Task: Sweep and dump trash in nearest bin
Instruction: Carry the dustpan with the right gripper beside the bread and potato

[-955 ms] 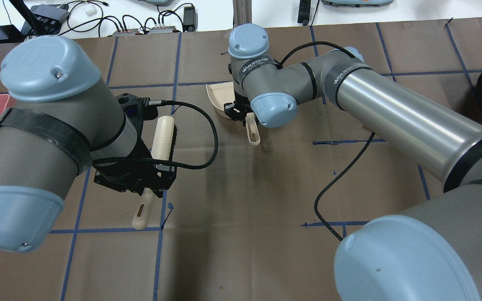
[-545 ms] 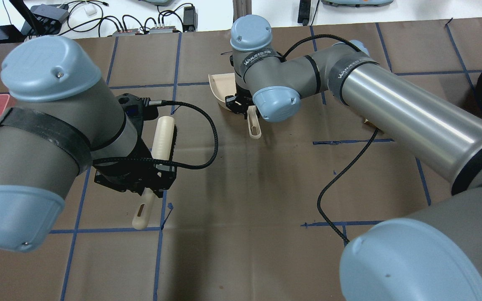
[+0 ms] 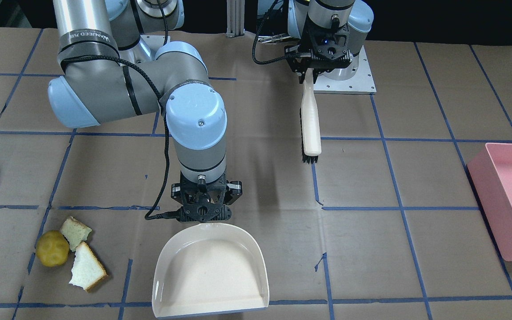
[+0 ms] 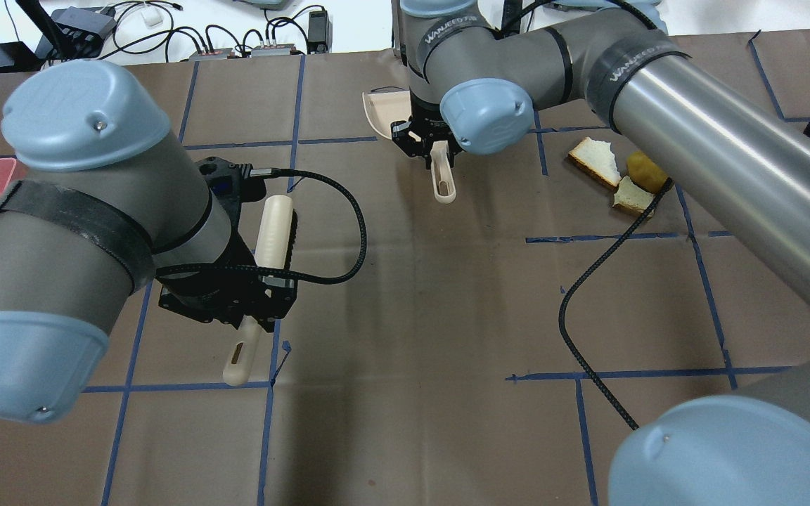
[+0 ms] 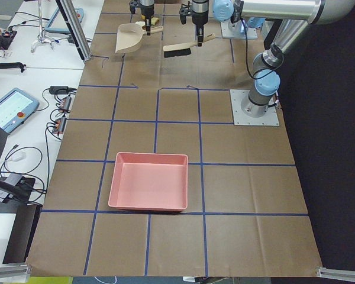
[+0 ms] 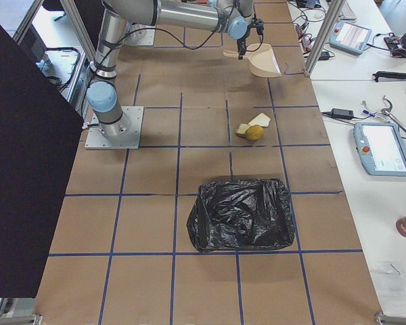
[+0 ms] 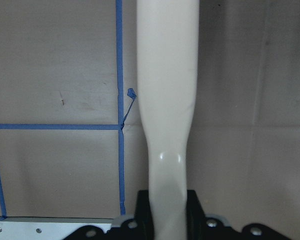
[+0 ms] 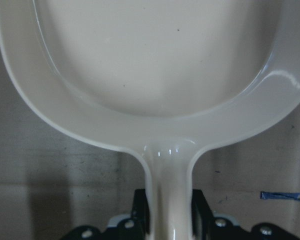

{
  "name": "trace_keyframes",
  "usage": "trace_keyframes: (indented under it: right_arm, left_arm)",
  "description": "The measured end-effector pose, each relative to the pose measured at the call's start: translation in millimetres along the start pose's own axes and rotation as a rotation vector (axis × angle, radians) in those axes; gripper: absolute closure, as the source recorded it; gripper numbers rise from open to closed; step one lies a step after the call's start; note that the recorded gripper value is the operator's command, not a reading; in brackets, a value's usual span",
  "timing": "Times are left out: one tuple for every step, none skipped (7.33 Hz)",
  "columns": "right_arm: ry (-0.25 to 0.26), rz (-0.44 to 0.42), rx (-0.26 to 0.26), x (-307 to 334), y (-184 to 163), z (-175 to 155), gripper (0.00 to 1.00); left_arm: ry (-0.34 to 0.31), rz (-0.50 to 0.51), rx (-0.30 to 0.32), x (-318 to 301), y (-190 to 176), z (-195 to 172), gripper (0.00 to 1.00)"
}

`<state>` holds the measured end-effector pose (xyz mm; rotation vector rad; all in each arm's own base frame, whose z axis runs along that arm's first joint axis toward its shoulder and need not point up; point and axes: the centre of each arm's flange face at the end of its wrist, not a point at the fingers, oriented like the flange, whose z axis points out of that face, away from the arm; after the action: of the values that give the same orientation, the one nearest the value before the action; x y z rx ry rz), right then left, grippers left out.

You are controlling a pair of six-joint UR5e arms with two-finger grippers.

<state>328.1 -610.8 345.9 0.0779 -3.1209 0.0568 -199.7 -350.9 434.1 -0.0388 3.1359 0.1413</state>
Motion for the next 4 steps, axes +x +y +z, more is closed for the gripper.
trace_keyframes:
  right_arm:
    - [0.004,0.005,-0.011,3.8,-1.8,-7.5,0.96]
    - [0.007,0.014,-0.020,11.1,-4.1,-11.3,0.96]
    - [0.011,0.025,-0.031,28.5,-8.0,-14.9,0.96]
    - [0.014,0.015,-0.046,58.7,-11.3,-24.8,0.96]
  left_arm:
    - [0.001,0.001,-0.001,0.2,-0.5,0.1,1.00]
    - [0.000,0.006,-0.002,0.6,-1.5,0.9,1.00]
    - [-0.001,0.010,-0.004,1.0,-3.1,2.3,1.00]
    - [-0.001,0.013,0.002,1.6,-5.4,2.9,1.00]
